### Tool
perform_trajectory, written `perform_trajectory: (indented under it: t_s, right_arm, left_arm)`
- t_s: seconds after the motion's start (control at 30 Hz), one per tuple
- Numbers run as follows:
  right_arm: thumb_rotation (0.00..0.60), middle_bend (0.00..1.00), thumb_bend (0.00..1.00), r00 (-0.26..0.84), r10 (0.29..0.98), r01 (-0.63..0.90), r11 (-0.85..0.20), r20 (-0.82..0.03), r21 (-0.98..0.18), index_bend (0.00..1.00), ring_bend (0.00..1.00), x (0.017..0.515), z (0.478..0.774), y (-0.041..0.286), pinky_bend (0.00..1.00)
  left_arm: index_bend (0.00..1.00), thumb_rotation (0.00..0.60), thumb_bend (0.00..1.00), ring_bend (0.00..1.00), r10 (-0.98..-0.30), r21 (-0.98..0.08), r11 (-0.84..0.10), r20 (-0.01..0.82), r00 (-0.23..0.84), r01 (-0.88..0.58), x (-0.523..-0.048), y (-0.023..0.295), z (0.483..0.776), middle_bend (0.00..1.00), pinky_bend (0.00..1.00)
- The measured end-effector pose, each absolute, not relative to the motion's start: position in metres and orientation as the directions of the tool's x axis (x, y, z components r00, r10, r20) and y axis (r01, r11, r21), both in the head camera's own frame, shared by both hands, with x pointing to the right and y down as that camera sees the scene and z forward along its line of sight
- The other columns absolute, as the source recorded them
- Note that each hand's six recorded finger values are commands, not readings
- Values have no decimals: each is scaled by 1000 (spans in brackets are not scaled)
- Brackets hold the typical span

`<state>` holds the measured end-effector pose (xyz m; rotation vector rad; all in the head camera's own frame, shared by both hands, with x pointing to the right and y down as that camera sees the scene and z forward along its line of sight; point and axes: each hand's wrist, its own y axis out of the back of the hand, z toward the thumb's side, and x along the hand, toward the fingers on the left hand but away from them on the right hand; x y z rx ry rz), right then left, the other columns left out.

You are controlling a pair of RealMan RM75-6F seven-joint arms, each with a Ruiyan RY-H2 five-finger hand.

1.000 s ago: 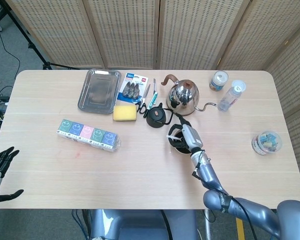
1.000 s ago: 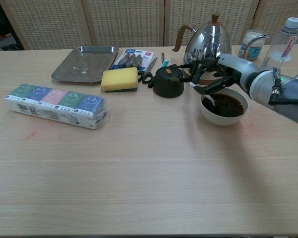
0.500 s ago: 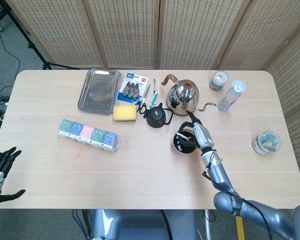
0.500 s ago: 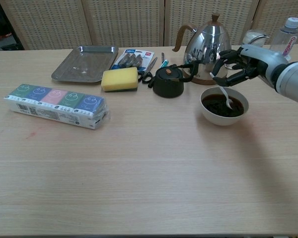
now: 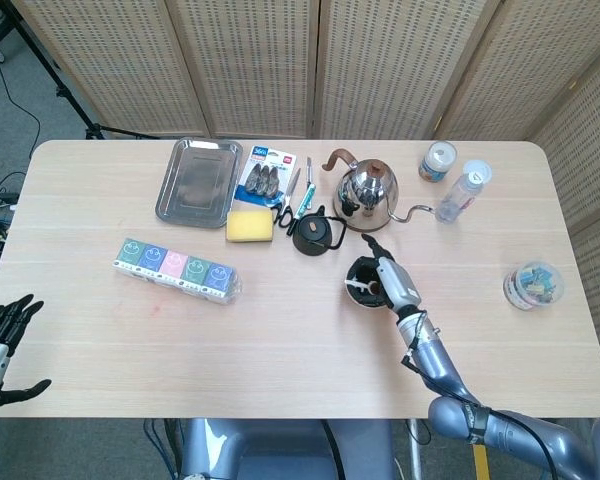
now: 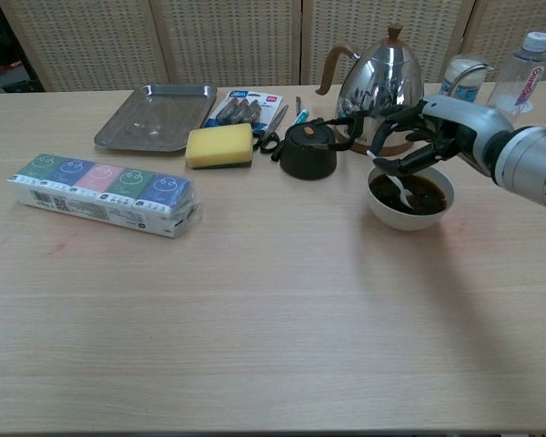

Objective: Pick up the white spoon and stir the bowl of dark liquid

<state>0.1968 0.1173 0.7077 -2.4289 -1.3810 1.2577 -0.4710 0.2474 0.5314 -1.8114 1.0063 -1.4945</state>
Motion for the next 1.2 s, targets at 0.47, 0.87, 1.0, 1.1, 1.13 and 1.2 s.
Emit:
perform_trajectory:
  t_s: [0.47,0.87,1.0,1.1,1.13,1.2]
  right_arm:
    - [600,0,540,184,769,675,-551,-612,-490,616,0,203,719,88,0]
    - [600,0,569,150,774,687,-529,-615,-498,616,0,238,699,97,0]
    - [600,0,569,170,755,685,-553,-633,-475,616,0,240,695,111,0]
    - [600,0,569,195,747,678,-571,-636,-463,616,0,234,694,118,0]
    - [600,0,569,202,745,676,-575,-635,-460,616,0,231,694,119,0]
    - [600,0,569,215,743,676,-581,-634,-452,617,0,224,695,120,0]
  left_arm:
    - [0,600,0,0,-835,-813,-549,544,84,-193,-473,246,531,0,0]
    - [0,600,0,0,-831,-812,-555,546,103,-181,-467,248,532,0,0]
    - [0,600,0,0,-831,-812,-557,545,112,-178,-465,250,532,0,0]
    - [0,600,0,0,-832,-812,-555,544,111,-180,-465,250,531,0,0]
    - [0,600,0,0,-833,-813,-554,543,110,-182,-466,250,531,0,0]
    - [0,600,0,0,-833,-812,-553,542,110,-184,-467,250,531,0,0]
